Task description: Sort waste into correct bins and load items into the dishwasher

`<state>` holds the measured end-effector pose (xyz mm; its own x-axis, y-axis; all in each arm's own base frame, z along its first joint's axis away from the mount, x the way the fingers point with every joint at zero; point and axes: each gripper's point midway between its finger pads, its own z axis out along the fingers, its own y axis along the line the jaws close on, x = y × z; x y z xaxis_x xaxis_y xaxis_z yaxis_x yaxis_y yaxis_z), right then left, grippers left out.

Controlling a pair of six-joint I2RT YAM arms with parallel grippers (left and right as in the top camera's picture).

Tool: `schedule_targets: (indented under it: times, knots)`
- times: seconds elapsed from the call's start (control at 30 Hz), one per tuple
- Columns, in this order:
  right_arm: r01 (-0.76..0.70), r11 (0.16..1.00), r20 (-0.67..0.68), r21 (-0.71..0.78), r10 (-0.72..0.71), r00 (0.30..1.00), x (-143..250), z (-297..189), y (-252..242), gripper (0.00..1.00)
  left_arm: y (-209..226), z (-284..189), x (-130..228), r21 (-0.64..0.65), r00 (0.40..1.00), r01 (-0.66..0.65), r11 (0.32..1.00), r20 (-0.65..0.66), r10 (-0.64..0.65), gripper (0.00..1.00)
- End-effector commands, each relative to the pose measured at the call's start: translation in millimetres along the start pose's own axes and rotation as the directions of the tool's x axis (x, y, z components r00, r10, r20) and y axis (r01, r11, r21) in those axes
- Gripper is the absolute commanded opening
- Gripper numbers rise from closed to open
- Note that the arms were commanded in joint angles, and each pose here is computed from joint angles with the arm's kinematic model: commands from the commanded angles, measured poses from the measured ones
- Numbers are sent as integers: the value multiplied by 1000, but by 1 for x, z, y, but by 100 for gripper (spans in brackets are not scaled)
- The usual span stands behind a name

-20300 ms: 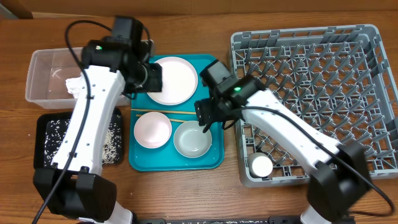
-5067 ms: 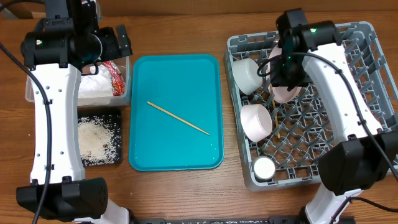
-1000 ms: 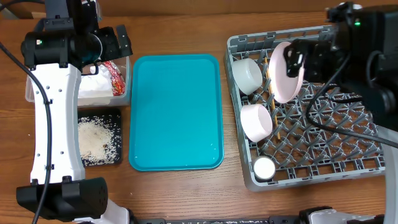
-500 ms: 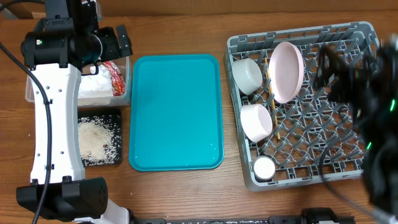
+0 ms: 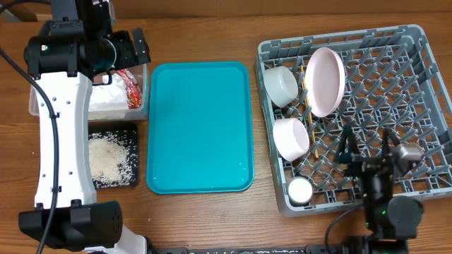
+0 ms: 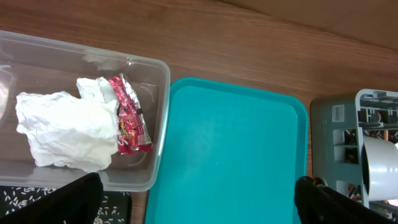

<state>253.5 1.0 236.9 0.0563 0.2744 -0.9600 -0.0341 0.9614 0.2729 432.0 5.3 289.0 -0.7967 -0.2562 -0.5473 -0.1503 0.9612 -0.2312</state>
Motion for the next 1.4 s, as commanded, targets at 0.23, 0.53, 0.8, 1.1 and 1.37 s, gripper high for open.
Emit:
schedule_targets:
  times: [0.23,0.53,0.8,1.1,1.37]
  knots:
    - [-5,1000,-14,-20,5,1000,41,-7,-7,100,-4,-4,-2,9,1000,4,1000,13,-4,100]
    - [-13,999,-95,-51,8,995,66,-12,-4,100,-3,-4,-2,9,1000,4,1000,12,-4,100]
    - [-13,999,-96,-50,8,995,66,-12,-4,100,-3,-4,-2,9,1000,4,1000,12,-4,100]
    - [-13,999,-96,-50,8,995,66,-12,-4,100,-3,-4,-2,9,1000,4,1000,12,-4,100]
    - [-13,999,-96,-50,8,995,66,-12,-4,100,-3,-4,-2,9,1000,5,1000,12,-5,100]
